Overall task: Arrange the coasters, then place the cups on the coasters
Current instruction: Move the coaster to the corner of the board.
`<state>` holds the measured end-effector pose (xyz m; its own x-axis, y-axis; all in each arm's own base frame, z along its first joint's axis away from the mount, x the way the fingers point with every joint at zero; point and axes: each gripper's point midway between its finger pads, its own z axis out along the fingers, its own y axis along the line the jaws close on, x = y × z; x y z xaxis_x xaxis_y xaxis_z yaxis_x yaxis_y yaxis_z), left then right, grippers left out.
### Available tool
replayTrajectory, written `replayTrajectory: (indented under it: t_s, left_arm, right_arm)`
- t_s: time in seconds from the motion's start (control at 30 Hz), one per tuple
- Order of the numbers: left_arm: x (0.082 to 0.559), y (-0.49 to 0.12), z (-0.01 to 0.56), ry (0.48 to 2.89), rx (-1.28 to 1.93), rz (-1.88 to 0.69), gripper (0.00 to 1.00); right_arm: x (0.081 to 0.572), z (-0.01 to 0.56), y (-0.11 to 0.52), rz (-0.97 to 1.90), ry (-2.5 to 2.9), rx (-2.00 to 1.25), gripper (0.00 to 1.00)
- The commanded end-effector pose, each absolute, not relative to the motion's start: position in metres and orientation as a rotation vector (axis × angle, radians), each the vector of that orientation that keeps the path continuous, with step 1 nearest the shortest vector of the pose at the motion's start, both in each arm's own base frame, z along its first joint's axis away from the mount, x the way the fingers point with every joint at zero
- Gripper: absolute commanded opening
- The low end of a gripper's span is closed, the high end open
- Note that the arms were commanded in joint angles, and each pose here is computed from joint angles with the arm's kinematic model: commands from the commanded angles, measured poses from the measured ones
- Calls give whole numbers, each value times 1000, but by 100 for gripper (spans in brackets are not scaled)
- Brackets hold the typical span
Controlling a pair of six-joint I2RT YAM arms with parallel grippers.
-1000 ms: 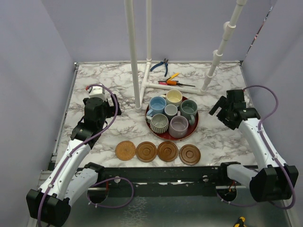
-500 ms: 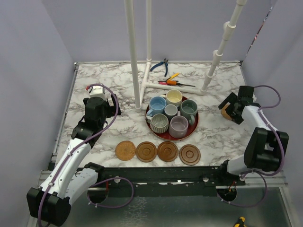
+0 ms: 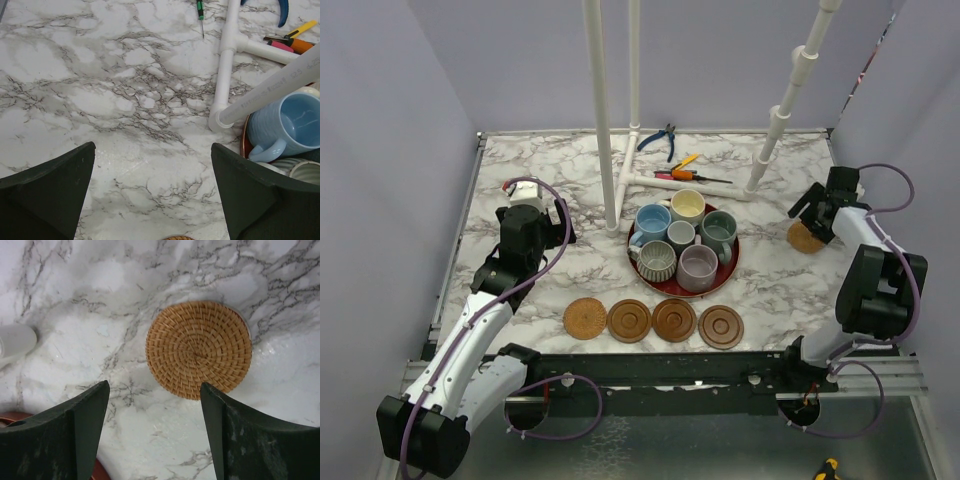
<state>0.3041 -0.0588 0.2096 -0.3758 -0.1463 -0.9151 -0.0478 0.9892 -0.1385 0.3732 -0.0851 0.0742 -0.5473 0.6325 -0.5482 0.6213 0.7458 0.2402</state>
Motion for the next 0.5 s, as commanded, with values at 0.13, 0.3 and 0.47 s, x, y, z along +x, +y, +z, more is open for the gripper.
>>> replayTrajectory:
  t_s: [0.13,0.3,0.47]
  left_arm:
    - [302,-60,208,1957,-128,-110,99]
    - [302,-60,209,1953,-130,-115,99]
    - [301,-64,209,1957,-119,-135,99]
  right_arm:
    - [402,59,-95,19,2333,930,75]
    - [408,53,-95,29,2355,894,74]
    - [403,36,-87,69,2408,903,73]
